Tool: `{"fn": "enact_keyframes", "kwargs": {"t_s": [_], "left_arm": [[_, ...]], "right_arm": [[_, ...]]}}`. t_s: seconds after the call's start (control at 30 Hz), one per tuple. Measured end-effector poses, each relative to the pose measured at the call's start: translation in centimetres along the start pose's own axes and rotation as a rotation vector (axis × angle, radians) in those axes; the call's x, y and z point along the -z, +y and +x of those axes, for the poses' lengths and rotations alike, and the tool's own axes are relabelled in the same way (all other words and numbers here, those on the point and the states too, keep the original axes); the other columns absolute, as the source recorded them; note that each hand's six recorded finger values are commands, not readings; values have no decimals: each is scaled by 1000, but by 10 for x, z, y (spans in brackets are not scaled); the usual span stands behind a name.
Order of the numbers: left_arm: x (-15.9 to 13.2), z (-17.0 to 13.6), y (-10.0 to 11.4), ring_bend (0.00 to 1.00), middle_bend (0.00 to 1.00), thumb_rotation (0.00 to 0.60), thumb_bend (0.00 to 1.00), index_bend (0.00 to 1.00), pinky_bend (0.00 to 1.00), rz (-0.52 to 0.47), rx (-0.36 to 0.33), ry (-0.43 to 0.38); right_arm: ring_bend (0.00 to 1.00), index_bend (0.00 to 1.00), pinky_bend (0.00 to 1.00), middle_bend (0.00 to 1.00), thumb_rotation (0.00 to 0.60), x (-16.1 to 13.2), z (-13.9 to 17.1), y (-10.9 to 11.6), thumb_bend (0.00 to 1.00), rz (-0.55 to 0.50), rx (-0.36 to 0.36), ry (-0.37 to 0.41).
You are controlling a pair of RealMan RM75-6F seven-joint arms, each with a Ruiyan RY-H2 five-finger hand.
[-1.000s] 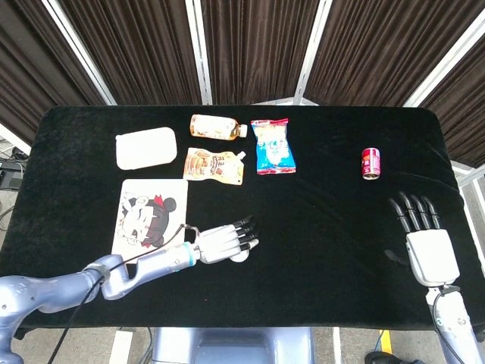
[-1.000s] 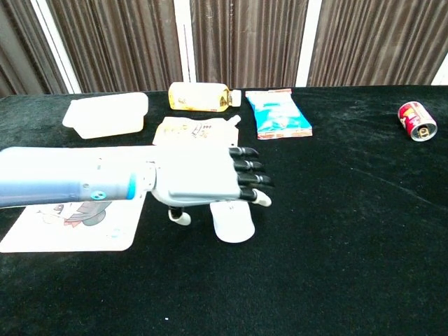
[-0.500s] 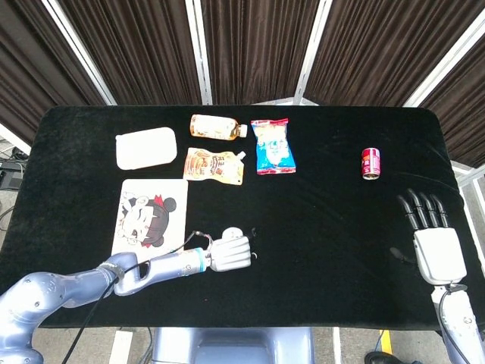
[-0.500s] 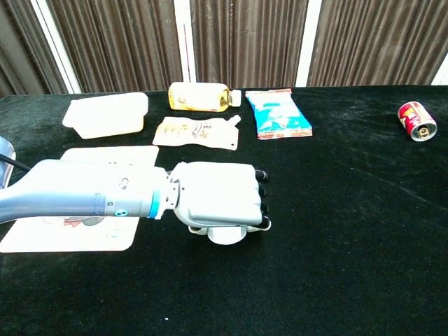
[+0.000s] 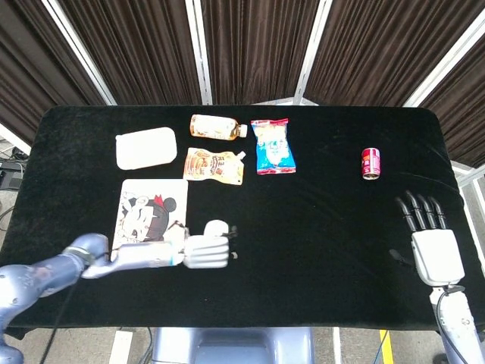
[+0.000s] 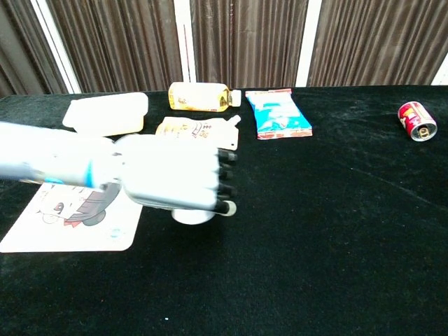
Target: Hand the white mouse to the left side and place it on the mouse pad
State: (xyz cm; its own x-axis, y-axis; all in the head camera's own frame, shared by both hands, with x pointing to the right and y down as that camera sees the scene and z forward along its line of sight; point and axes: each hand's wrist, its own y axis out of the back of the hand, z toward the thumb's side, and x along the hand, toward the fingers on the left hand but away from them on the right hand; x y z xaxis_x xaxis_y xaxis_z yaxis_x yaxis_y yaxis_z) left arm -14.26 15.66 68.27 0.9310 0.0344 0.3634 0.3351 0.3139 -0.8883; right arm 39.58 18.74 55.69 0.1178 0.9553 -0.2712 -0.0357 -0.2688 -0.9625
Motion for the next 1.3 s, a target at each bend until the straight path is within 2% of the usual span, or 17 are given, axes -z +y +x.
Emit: {"fn": "enact_keyframes", "kwargs": {"t_s": [0.2, 0.33, 0.53, 0.73, 1.0, 1.1, 1.17, 1.23, 1.3], "left_arm": [[2, -70, -21, 448, 546, 600, 187, 665, 290, 18, 43, -49], [1, -118, -38, 449, 545, 600, 187, 667, 290, 9, 99, -38], [-3, -171, -60, 449, 546, 600, 187, 681, 290, 2, 195, -17], [-10, -192, -78, 446, 536, 600, 187, 682, 290, -17, 263, -11], [-17, -177, -90, 424, 501, 600, 185, 660, 271, -24, 265, -8], [-16, -166, -91, 343, 409, 600, 186, 563, 232, -21, 251, -8], [-15, -161, -91, 142, 182, 600, 171, 366, 137, -15, 248, -9], [-15, -159, -93, 16, 27, 600, 132, 199, 40, -8, 252, -4], [-15, -158, -93, 0, 0, 600, 88, 71, 1, -7, 248, -2]], "right_arm": [[0, 0, 0, 0, 600, -2, 1, -3, 0, 24, -3, -5], [0, 0, 0, 0, 600, -4, 2, -3, 0, 35, 0, -7], [0, 0, 0, 0, 600, -8, 3, -6, 0, 52, -4, -4], [0, 0, 0, 0, 600, -10, 3, -6, 0, 61, 3, -4], [0, 0, 0, 0, 600, -6, 2, -4, 0, 62, 7, -16], [0, 0, 0, 0, 600, -5, 3, -3, 0, 60, 10, -19], [0, 0, 0, 0, 600, -4, 3, -3, 0, 59, 11, -20], [0, 0, 0, 0, 600, -4, 3, -2, 0, 59, 12, -20], [0, 0, 0, 0, 600, -4, 3, -3, 0, 59, 11, -20]]}}
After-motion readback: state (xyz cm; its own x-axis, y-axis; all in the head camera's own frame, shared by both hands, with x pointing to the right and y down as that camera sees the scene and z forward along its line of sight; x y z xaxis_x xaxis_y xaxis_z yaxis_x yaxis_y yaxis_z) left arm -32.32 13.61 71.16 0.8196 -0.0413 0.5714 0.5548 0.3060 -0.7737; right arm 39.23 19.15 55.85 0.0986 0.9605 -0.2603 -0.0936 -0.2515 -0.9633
